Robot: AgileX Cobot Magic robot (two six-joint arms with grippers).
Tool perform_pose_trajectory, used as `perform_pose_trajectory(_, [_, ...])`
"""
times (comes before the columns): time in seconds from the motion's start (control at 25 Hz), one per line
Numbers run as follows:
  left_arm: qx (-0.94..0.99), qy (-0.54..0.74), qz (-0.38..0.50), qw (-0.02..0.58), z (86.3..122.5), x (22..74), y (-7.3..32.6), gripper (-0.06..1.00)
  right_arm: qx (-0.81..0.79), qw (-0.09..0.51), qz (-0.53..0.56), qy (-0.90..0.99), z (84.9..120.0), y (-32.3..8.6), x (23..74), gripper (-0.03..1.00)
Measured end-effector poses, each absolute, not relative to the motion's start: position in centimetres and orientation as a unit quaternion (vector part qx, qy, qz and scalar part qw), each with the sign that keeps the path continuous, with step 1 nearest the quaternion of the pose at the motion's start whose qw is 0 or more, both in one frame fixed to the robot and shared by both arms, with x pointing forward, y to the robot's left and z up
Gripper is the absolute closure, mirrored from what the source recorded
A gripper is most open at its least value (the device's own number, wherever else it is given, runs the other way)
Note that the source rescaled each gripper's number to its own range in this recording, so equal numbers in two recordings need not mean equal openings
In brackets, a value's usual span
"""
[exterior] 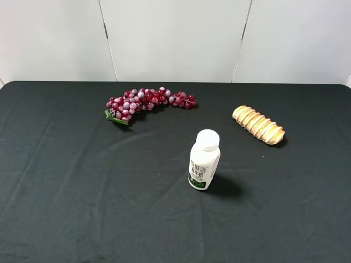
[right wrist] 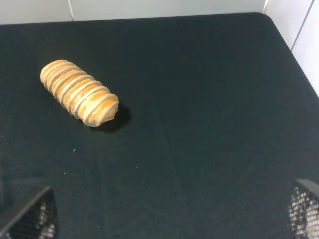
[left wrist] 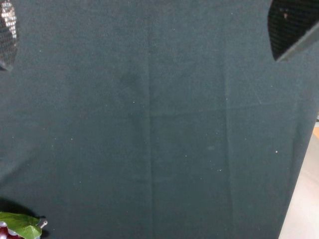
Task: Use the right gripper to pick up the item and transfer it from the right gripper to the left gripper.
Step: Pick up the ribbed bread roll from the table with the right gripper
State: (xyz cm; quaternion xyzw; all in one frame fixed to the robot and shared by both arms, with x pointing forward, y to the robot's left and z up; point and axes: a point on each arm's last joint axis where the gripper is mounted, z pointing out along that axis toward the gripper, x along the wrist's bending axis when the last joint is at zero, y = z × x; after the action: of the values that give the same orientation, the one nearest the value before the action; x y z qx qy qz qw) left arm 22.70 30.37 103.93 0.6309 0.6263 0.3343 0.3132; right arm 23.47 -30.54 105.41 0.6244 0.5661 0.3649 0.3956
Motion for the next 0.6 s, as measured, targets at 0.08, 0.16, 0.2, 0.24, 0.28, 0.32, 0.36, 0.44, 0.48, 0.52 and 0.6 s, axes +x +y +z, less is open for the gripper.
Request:
perform_pose_trajectory(0.08, [0.631, 0.626, 0.334, 0.313, 103.93, 22.70, 30.37, -0.06, 0.624, 0.396, 0.365, 0.566, 105.41, -30.54, 23.47, -0.03])
perform_pose_trajectory(0.16, [0.631, 0.626, 0.334, 0.313, 103.93, 22.70, 30.37, -0.06, 0.624, 0.396, 0.365, 0.566, 105.41, -30.54, 23.47, -0.03])
perform_pose_trajectory(0.2, [0.631, 0.626, 0.334, 0.313, 103.93, 22.70, 30.37, -0.06, 0.624, 0.396, 0.365, 0.566, 105.41, -30.54, 23.47, -0.03])
perform_pose_trajectory(0.24, [0.631, 0.626, 0.334, 0.313, 103.93, 22.70, 30.37, -0.06, 0.624, 0.396, 0.365, 0.566, 105.41, -30.54, 23.47, -0.03])
perform_pose_trajectory(0.28, [0.631, 0.626, 0.334, 0.313, 103.93, 22.70, 30.37, -0.06, 0.624, 0.396, 0.365, 0.566, 105.41, -30.54, 23.47, -0.03])
perform_pose_trajectory(0.32, [0.631, 0.626, 0.334, 0.313, 103.93, 22.70, 30.37, -0.06, 0.624, 0.396, 0.365, 0.566, 105.41, -30.54, 23.47, -0.03])
perform_pose_trajectory(0.36, [0.631, 0.626, 0.334, 0.313, 103.93, 22.70, 30.37, -0.06, 0.624, 0.396, 0.365, 0.566, 105.41, -30.54, 23.47, -0.03])
perform_pose_trajectory(0.44, [0.631, 0.626, 0.334, 0.313, 103.93, 22.70, 30.37, -0.06, 0.624, 0.396, 0.365, 0.566, 105.41, -30.54, 23.47, -0.03])
perform_pose_trajectory(0.48, [0.631, 0.626, 0.334, 0.313, 103.93, 22.70, 30.37, -0.06, 0.624, 0.396, 0.365, 0.566, 105.41, -30.54, 23.47, -0.03])
perform_pose_trajectory(0.52, [0.631, 0.626, 0.334, 0.313, 103.93, 22.70, 30.37, -0.06, 0.624, 0.396, 0.365, 0.566, 105.41, -30.54, 23.47, -0.03])
perform_pose_trajectory(0.6, [0.631, 0.626, 0.334, 0.313, 103.93, 22.70, 30.37, -0.06, 0.624, 0.396, 0.365, 0.566, 105.41, -30.54, 23.47, -0.03])
